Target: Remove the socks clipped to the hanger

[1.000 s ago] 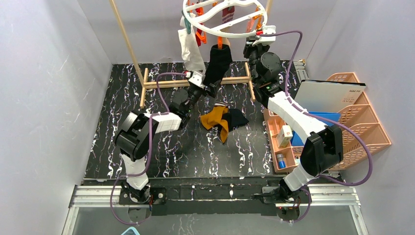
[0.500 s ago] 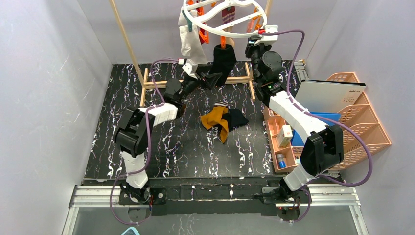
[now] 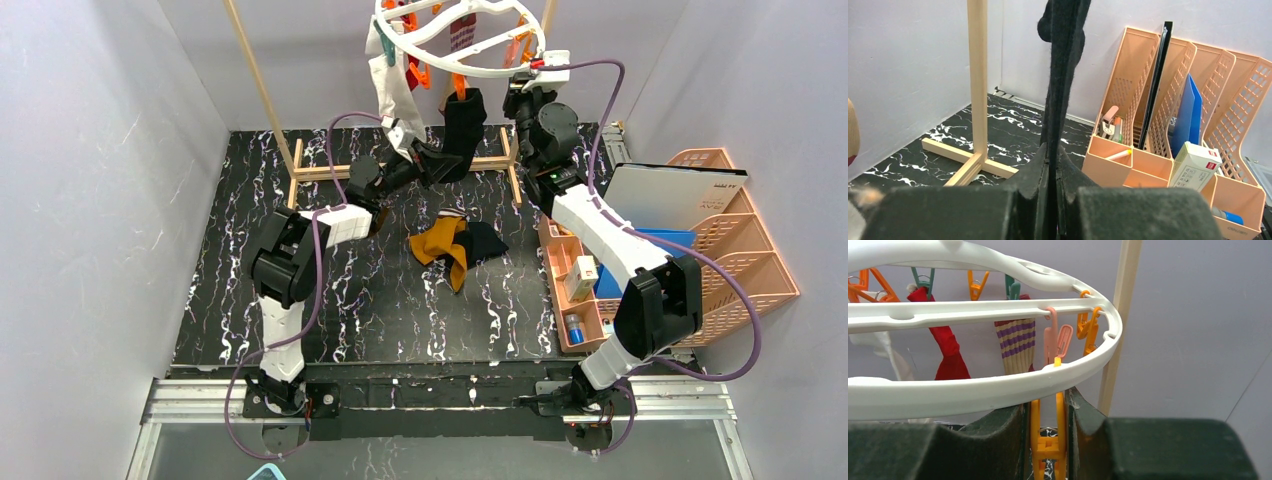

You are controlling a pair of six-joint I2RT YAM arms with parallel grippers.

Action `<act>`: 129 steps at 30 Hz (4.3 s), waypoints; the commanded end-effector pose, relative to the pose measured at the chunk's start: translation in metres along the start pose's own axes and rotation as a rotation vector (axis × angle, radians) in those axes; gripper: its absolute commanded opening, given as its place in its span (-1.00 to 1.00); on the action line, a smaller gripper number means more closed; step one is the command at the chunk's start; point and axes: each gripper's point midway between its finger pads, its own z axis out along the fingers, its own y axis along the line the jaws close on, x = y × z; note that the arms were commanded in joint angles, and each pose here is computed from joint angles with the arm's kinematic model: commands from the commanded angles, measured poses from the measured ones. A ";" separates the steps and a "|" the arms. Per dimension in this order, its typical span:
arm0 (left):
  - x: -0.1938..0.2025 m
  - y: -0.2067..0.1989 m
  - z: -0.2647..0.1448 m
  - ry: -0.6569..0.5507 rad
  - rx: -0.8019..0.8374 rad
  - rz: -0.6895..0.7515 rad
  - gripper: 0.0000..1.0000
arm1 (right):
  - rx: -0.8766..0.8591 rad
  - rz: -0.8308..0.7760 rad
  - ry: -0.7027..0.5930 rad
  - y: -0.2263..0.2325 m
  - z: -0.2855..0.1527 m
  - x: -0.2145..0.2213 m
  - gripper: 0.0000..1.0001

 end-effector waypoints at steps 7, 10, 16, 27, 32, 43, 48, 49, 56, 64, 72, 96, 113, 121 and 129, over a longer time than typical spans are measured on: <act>-0.019 -0.015 -0.015 -0.013 0.016 0.017 -1.00 | -0.069 0.117 -0.021 -0.008 0.001 -0.014 0.70; -0.014 -0.017 -0.019 -0.001 0.013 0.005 -1.00 | -0.121 0.144 -0.006 0.001 -0.003 -0.007 0.88; -0.008 -0.018 -0.023 0.014 0.011 -0.010 -1.00 | -0.318 0.205 -0.003 0.032 -0.021 0.002 0.97; -0.004 -0.019 -0.026 0.035 0.020 -0.023 -1.00 | -0.797 0.350 0.012 0.091 -0.077 0.001 0.96; -0.006 -0.021 -0.027 0.039 0.031 -0.025 -1.00 | -0.884 0.405 0.004 0.091 -0.083 -0.003 0.90; -0.006 -0.024 -0.029 0.048 0.050 -0.042 -1.00 | -0.954 0.506 -0.019 0.081 -0.067 -0.012 0.90; -0.006 -0.025 -0.028 0.050 0.057 -0.052 -1.00 | -0.978 0.545 -0.038 0.084 -0.054 -0.015 0.90; -0.007 -0.025 -0.028 0.049 0.057 -0.054 -1.00 | -0.982 0.557 -0.040 0.085 -0.052 -0.014 0.90; -0.005 -0.025 -0.028 0.051 0.058 -0.062 -1.00 | -1.021 0.602 -0.064 0.091 -0.044 -0.024 0.88; -0.002 -0.023 -0.026 0.054 0.057 -0.078 -1.00 | -1.036 0.614 -0.061 0.102 -0.043 -0.024 0.79; -0.001 -0.023 -0.026 0.057 0.060 -0.083 -1.00 | -1.051 0.629 -0.059 0.114 -0.039 -0.022 0.69; 0.002 -0.025 -0.027 0.066 0.069 -0.089 -1.00 | -1.073 0.620 -0.048 0.128 -0.029 -0.019 0.07; 0.004 -0.025 -0.026 0.072 0.081 -0.096 -1.00 | -1.077 0.611 -0.049 0.128 -0.027 -0.021 -0.91; 0.004 -0.026 -0.026 0.074 0.084 -0.097 -1.00 | -1.081 0.616 -0.046 0.129 -0.025 -0.022 -0.97; 0.004 -0.026 -0.026 0.074 0.086 -0.098 -1.00 | -1.075 0.634 -0.062 0.128 -0.025 -0.028 -0.03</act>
